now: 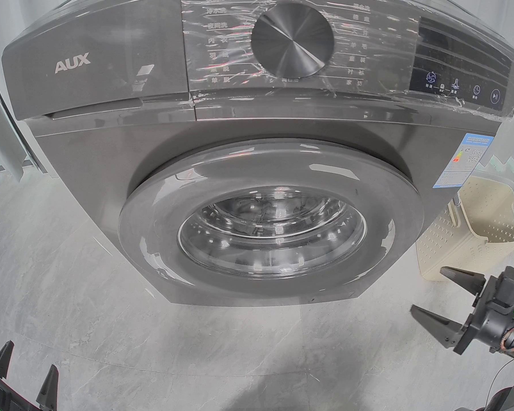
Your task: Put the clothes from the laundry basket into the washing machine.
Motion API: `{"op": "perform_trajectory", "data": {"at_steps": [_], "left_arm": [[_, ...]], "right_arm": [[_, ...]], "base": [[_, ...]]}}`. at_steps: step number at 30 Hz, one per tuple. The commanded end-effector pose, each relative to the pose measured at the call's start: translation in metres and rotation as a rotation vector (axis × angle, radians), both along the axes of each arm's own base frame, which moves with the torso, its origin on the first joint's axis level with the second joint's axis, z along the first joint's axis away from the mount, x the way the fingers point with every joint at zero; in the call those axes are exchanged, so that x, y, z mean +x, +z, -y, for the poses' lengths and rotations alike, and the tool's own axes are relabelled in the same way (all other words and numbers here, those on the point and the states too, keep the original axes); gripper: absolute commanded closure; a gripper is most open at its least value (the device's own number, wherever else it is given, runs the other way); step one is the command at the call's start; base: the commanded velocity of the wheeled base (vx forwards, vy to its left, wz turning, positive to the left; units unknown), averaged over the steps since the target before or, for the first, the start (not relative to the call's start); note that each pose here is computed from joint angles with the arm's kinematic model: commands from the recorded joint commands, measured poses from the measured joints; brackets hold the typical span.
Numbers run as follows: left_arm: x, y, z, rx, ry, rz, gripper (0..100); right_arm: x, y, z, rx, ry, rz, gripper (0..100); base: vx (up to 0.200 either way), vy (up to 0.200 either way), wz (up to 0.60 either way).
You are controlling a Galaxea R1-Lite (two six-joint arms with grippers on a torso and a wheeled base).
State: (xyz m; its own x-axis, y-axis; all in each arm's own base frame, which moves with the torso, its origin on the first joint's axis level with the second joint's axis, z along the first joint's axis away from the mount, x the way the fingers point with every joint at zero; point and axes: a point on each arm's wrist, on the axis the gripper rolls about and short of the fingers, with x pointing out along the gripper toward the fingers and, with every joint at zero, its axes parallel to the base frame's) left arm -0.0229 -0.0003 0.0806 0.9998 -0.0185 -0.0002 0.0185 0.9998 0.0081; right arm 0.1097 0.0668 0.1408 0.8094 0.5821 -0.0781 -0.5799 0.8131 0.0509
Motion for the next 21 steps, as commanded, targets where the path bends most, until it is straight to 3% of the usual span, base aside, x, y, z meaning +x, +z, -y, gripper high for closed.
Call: {"op": "perform_trajectory", "data": {"at_steps": [1, 5, 8, 13, 21], "left_arm": [[0.0, -0.005, 0.0, 0.0, 0.0, 0.0, 0], [0.0, -0.005, 0.0, 0.0, 0.0, 0.0, 0], [0.0, -0.005, 0.0, 0.0, 0.0, 0.0, 0], [0.0, -0.004, 0.0, -0.005, -0.001, 0.002, 0], [0.0, -0.004, 0.0, -0.008, -0.003, 0.002, 0]], "right_arm": [[-0.063, 0.007, 0.05, 0.071, -0.219, 0.169, 0], [-0.095, -0.003, 0.062, 0.071, -0.344, 0.223, 0], [-0.111, -0.008, 0.065, 0.07, -0.39, 0.254, 0], [-0.122, -0.007, 0.065, 0.074, -0.419, 0.283, 0], [-0.129, -0.034, 0.065, 0.068, -0.454, 0.295, 0]], "base": [[0.0, 0.0, 0.0], [0.0, 0.0, 0.0], [0.0, 0.0, 0.0], [0.0, 0.0, 0.0], [0.0, 0.0, 0.0]]}}
